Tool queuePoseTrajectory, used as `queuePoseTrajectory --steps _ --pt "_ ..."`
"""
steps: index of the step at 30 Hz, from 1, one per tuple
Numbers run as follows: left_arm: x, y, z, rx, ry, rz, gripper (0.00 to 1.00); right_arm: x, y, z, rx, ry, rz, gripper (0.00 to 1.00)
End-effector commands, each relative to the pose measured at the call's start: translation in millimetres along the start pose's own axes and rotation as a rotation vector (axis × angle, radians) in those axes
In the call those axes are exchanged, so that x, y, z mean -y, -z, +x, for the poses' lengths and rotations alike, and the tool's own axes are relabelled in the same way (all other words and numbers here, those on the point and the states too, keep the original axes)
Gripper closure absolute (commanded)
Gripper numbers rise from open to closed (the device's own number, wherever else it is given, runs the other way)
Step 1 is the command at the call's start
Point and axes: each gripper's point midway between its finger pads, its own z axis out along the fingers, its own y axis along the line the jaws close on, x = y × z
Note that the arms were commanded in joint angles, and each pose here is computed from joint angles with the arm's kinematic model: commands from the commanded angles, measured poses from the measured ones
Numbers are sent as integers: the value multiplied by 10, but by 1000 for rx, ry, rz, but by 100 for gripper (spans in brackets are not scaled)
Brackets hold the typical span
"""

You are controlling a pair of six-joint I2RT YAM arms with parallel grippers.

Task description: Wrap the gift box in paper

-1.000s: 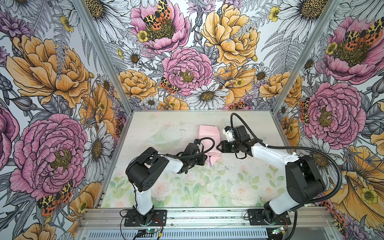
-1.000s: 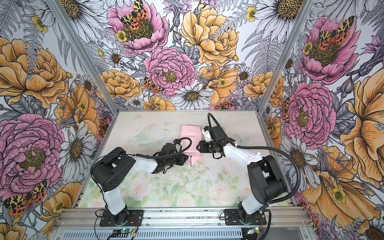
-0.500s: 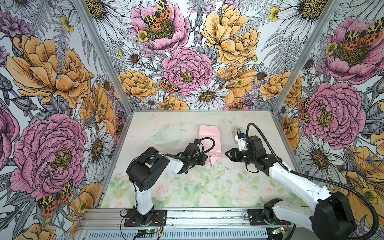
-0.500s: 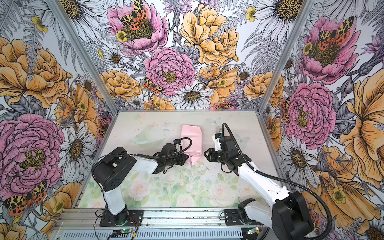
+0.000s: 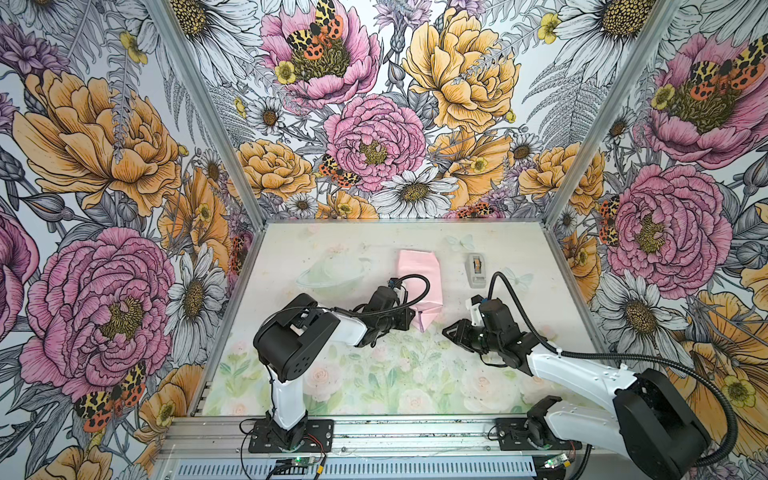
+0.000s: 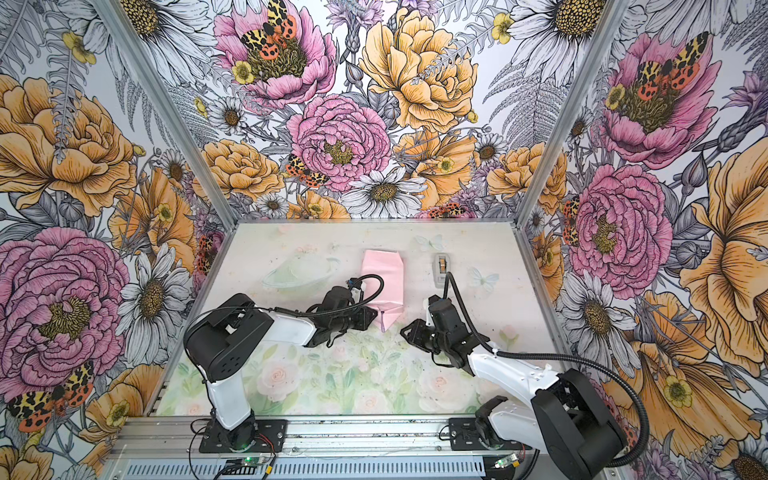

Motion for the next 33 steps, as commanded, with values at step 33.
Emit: queuePoseTrajectory --steps 33 --pt "42 -67 -24 0 22 44 77 -61 -722 -112 75 -321 -18 66"
